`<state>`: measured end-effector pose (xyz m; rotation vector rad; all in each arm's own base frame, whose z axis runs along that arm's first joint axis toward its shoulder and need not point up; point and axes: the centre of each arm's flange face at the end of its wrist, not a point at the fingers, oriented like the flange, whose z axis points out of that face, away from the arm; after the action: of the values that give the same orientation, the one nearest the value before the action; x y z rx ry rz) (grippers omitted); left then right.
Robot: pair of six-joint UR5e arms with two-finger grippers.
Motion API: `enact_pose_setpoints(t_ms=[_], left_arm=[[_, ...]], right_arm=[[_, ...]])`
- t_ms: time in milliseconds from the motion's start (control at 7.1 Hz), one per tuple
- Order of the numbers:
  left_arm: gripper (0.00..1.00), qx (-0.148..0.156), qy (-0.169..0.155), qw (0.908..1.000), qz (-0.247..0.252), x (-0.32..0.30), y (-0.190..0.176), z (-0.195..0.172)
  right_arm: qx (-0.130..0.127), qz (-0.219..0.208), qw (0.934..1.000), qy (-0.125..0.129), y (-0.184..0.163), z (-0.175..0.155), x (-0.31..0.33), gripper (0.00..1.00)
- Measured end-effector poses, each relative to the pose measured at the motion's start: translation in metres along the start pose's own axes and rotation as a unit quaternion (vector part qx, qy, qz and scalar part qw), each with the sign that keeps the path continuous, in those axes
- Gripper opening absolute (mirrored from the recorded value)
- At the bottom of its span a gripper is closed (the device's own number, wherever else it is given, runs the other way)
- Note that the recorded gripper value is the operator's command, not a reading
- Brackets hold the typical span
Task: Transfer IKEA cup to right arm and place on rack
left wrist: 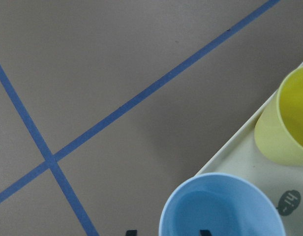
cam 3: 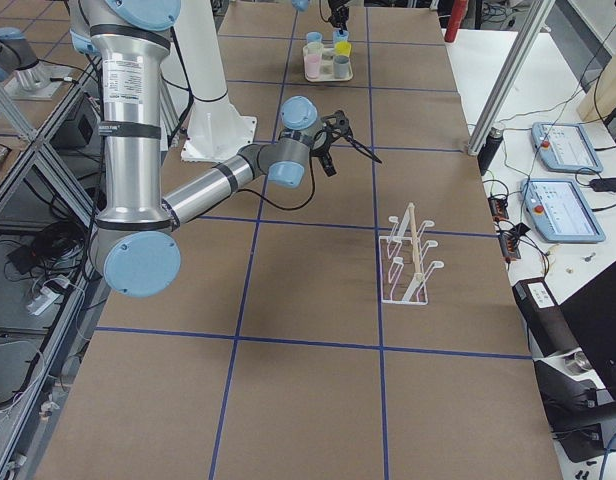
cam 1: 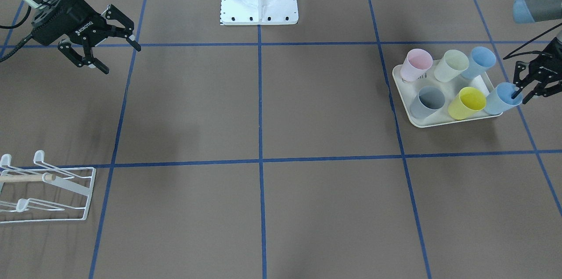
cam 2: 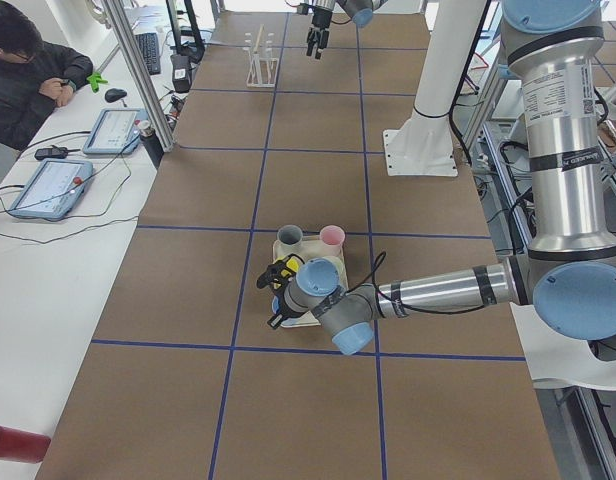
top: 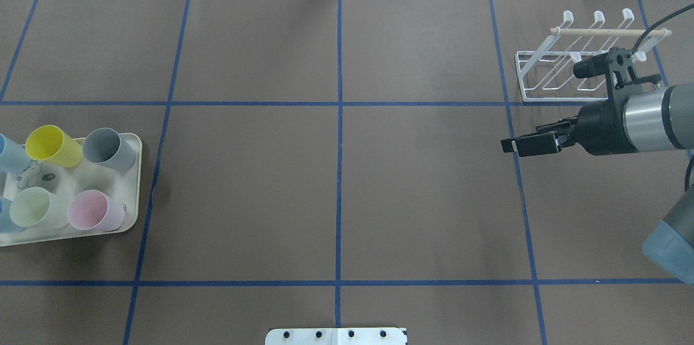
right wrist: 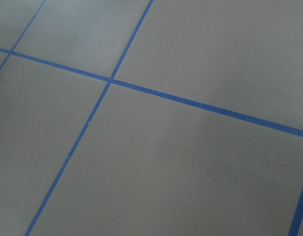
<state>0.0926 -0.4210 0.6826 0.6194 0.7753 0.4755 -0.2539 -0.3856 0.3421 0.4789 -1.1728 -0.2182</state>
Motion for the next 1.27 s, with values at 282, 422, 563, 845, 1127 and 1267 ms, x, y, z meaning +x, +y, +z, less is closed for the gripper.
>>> enact_pose_setpoints(t_ms=[282, 422, 563, 845, 1127, 1267], left_arm=[[0.00, 0.004, 0.008, 0.9999, 0.006, 0.002, -0.008, 0.000], [0.00, 0.009, 0.009, 0.9999, 0.008, 0.003, -0.014, -0.002], [0.00, 0.019, 0.004, 0.9998, 0.007, -0.001, -0.022, -0.009], [0.00, 0.054, -0.016, 0.9984, -0.003, -0.013, -0.050, -0.049], [0.00, 0.071, -0.019, 0.9970, -0.027, 0.001, -0.102, -0.117], [0.00, 0.070, -0.003, 0.9968, -0.039, 0.027, -0.133, -0.151]], right_arm=[[0.003, -0.001, 1.0000, -0.001, -0.001, 0.000, -0.001, 0.99], [0.006, -0.003, 1.0000, -0.001, -0.004, 0.000, -0.003, 0.99], [0.015, -0.007, 0.9999, 0.001, -0.008, 0.001, -0.006, 0.99], [0.055, -0.024, 0.9981, 0.014, -0.019, 0.014, -0.026, 0.99], [0.101, -0.068, 0.9926, -0.004, -0.031, 0.031, -0.067, 0.99], [0.127, -0.096, 0.9866, -0.037, -0.031, 0.035, -0.083, 0.99]])
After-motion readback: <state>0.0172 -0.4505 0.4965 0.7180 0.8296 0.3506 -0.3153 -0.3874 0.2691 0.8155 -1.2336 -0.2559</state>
